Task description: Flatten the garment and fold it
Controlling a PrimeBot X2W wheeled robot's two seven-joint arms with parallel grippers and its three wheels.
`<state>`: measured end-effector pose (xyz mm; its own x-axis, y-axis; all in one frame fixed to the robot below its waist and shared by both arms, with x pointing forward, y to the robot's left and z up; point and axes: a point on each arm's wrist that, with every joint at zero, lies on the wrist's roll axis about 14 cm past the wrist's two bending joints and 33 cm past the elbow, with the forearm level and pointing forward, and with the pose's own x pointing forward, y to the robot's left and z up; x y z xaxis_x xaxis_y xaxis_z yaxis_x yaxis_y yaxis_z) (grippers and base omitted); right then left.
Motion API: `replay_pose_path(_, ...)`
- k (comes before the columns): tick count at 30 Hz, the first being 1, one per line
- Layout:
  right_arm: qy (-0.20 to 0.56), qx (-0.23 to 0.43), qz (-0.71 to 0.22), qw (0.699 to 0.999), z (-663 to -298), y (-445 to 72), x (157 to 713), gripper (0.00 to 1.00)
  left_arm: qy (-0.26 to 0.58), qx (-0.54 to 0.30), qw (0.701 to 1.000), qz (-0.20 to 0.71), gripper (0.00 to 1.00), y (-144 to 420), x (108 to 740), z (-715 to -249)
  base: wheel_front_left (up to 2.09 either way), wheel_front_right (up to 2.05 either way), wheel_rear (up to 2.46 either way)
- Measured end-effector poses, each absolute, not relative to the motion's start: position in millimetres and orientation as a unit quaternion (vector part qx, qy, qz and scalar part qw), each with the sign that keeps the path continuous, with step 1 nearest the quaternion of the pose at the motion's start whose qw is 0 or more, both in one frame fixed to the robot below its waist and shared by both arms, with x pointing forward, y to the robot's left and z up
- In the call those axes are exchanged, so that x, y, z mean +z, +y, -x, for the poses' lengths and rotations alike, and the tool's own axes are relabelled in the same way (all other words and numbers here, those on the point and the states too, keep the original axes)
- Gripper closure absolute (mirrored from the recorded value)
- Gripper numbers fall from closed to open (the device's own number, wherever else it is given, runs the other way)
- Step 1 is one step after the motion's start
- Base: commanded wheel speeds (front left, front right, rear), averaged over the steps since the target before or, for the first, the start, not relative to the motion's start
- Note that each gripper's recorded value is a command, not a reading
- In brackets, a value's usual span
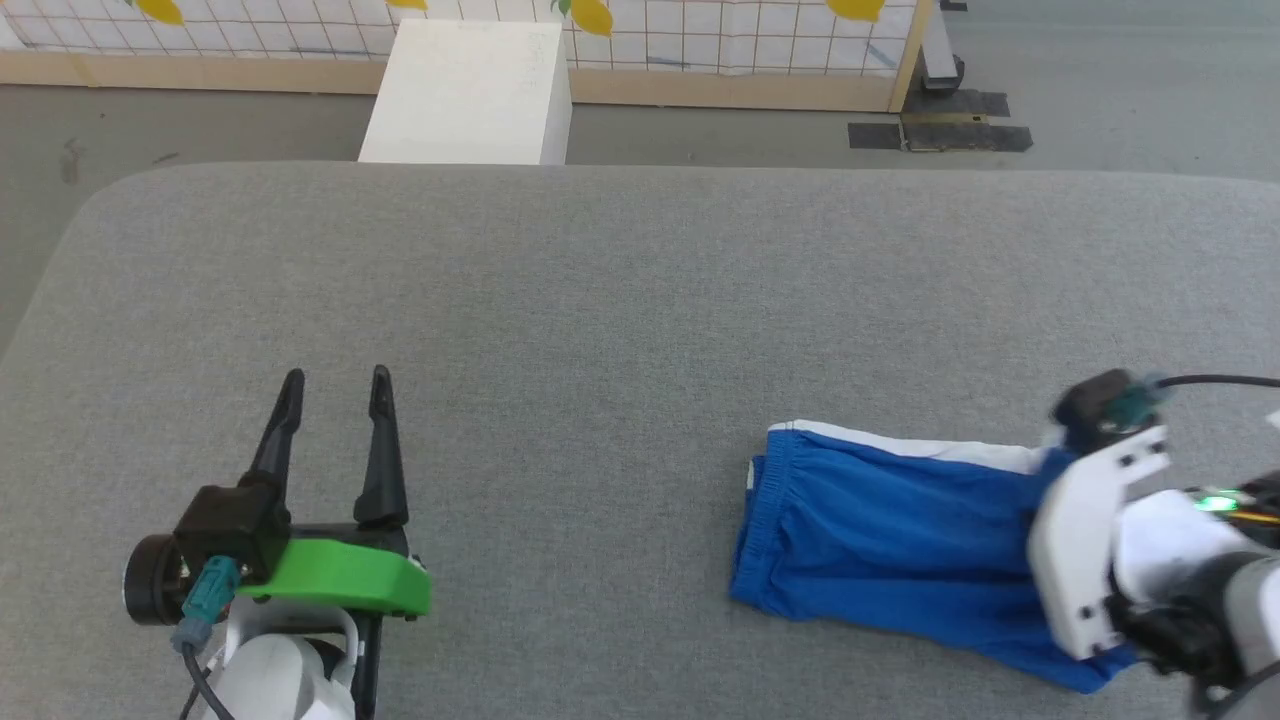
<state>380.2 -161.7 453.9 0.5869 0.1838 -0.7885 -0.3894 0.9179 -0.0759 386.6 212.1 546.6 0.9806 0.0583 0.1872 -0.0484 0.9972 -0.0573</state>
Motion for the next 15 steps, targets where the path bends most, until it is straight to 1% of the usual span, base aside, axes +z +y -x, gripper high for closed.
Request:
replay_pose_path(7,0.417,0.252,0.097,0.868,-371,-92,452,1.00,-0.092,0.023,0.995,0.032,0.00,210,545,-383,0.00,0.00,0.00)
replay_pose_path(15,0.421,0.293,0.091,0.854,-382,-48,439,1.00,-0.083,0.033,0.995,0.031,0.00,215,538,-380,0.00,0.00,0.00)
